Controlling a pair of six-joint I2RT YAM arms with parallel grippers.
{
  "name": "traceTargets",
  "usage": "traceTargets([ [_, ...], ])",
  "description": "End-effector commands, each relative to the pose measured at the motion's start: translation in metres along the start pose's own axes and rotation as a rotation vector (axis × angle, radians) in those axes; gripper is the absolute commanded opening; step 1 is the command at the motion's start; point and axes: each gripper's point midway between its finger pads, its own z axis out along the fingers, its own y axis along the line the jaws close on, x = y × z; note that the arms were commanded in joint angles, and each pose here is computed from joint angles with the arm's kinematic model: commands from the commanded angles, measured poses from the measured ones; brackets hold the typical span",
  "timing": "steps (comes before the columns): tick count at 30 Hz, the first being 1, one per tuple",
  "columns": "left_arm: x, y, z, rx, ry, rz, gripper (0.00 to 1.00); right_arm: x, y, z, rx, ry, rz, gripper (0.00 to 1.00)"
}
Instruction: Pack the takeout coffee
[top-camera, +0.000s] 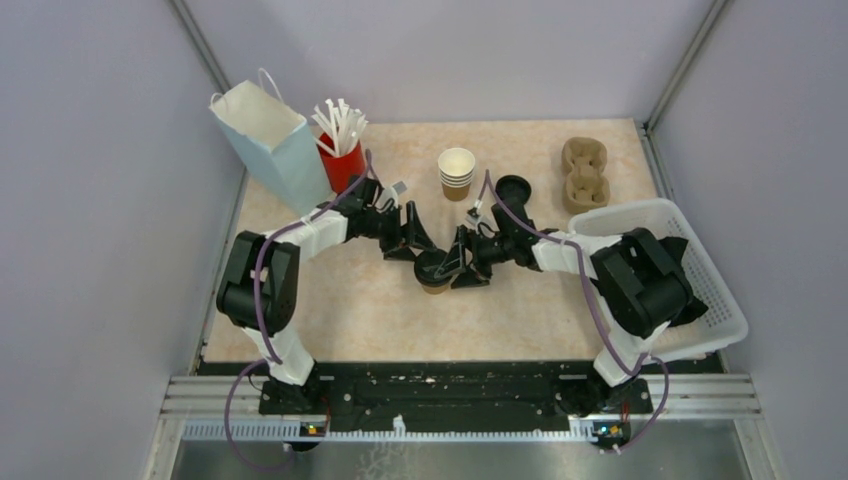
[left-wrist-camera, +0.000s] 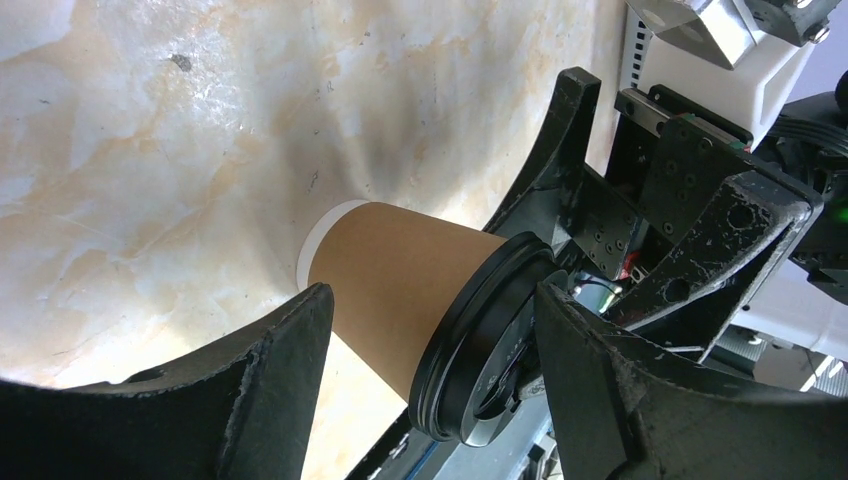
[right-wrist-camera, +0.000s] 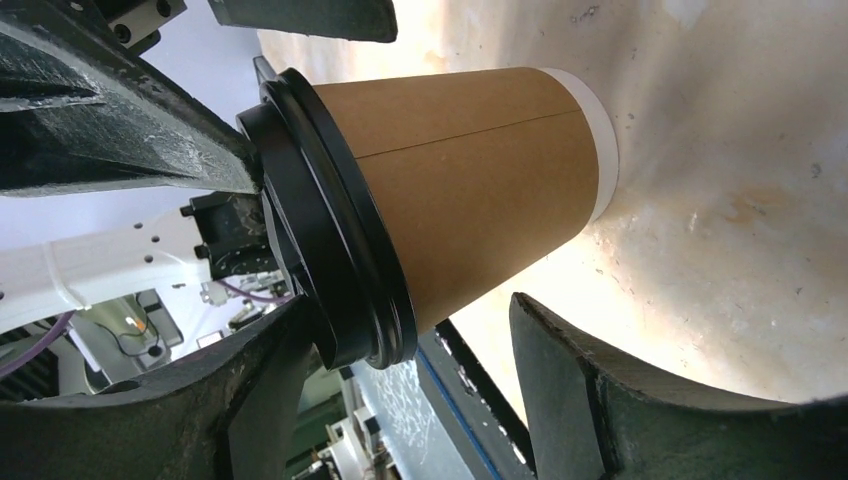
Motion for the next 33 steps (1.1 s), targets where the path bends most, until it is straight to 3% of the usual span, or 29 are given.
traceTargets([
  [1,0.012,0.026,0.001,-0.068,-0.003,-0.009,0.78,0.006,-0.020,0.009,0.046,-0.002,-0.019,0.70],
  [6,0.017,0.031,0.001,-0.071,0.003,-0.019,0.78,0.008,-0.020,0.008,0.033,-0.002,-0.043,0.71],
  [13,0.011,0.023,-0.002,-0.061,-0.006,-0.009,0.78,-0.008,0.049,-0.012,-0.115,-0.023,-0.095,0.80],
  [21,0.013,0.024,-0.002,-0.062,-0.004,-0.014,0.78,0.008,0.032,-0.004,-0.134,0.016,-0.072,0.81],
  [33,0.015,0.028,0.000,-0.072,0.001,-0.020,0.78,0.014,-0.003,0.011,-0.063,0.042,-0.045,0.73],
])
